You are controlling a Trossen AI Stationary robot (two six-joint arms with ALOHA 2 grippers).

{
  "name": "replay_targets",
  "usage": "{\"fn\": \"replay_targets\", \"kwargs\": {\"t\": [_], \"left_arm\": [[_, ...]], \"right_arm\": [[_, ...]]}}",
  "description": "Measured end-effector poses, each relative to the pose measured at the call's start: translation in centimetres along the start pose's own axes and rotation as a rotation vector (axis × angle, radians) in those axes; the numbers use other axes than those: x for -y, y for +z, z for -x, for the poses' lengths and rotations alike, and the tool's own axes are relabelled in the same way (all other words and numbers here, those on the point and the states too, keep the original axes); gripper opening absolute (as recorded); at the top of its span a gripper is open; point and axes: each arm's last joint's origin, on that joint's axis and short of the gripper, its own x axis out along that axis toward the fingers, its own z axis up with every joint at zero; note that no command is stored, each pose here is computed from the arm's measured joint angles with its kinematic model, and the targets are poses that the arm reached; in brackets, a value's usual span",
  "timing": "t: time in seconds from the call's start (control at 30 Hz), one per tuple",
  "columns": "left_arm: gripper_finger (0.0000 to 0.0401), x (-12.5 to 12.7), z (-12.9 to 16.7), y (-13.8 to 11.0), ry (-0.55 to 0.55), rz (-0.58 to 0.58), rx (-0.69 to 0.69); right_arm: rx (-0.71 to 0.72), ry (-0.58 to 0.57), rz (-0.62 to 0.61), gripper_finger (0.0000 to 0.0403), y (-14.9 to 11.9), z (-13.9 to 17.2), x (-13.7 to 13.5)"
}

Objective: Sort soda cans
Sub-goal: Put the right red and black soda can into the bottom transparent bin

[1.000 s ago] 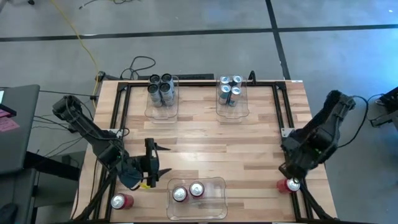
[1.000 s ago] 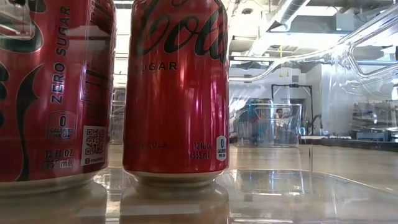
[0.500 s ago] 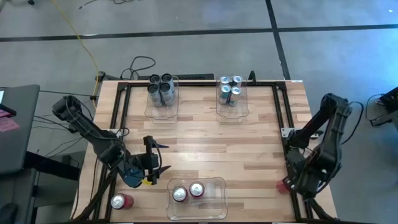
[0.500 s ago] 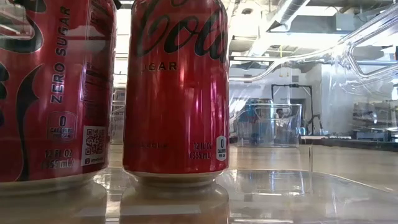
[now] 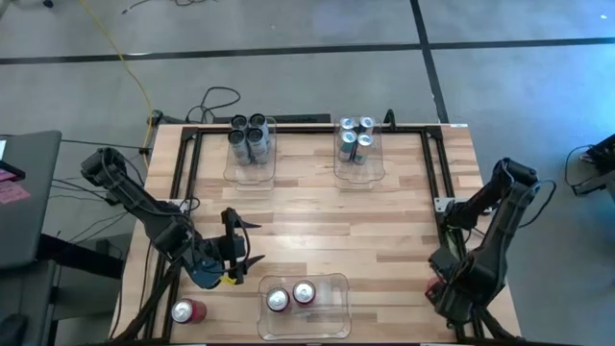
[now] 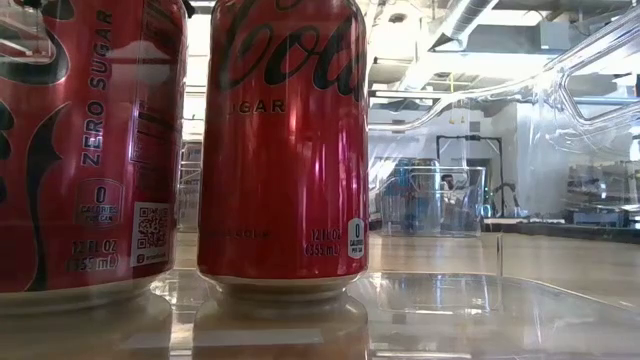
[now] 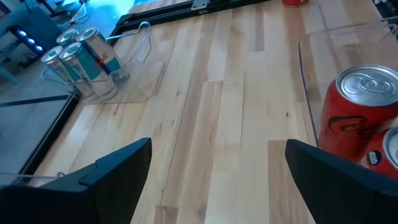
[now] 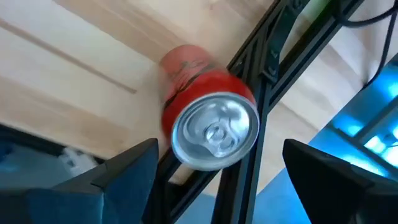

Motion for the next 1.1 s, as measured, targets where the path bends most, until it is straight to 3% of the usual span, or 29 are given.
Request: {"fn": "replay_targets", "kwargs": {"t": [0.27, 0.43, 0.6, 0.77, 1.1], "left_arm": [[0.0365, 0.4, 0.4, -0.1, -0.020, -0.009, 0.005], [0.0365, 0.4, 0.4, -0.1, -0.020, -0.011, 0.005], [0.0365, 0.4, 0.4, -0.1, -0.020, -0.011, 0.006], [0.0365, 0.4, 0.4, -0.1, -0.019, -0.011, 0.006], [0.0365, 0.4, 0.4, -0.1, -0.020, -0.011, 0.007]], "right_arm": [[-0.015, 0.023, 0.007, 0.0369, 0.5, -2.9, 0.2], [-0.039, 0.082, 0.083, 0.0367, 0.7, -4.3, -0.3], [-0.058, 0.131, 0.119, 0.0345, 0.7, -5.3, -0.8], [-0.042, 0.148, 0.095, 0.0302, 1.0, -5.3, -0.9], [-0.012, 0.269, 0.119, 0.0301, 2.5, -2.6, -2.8]]}}
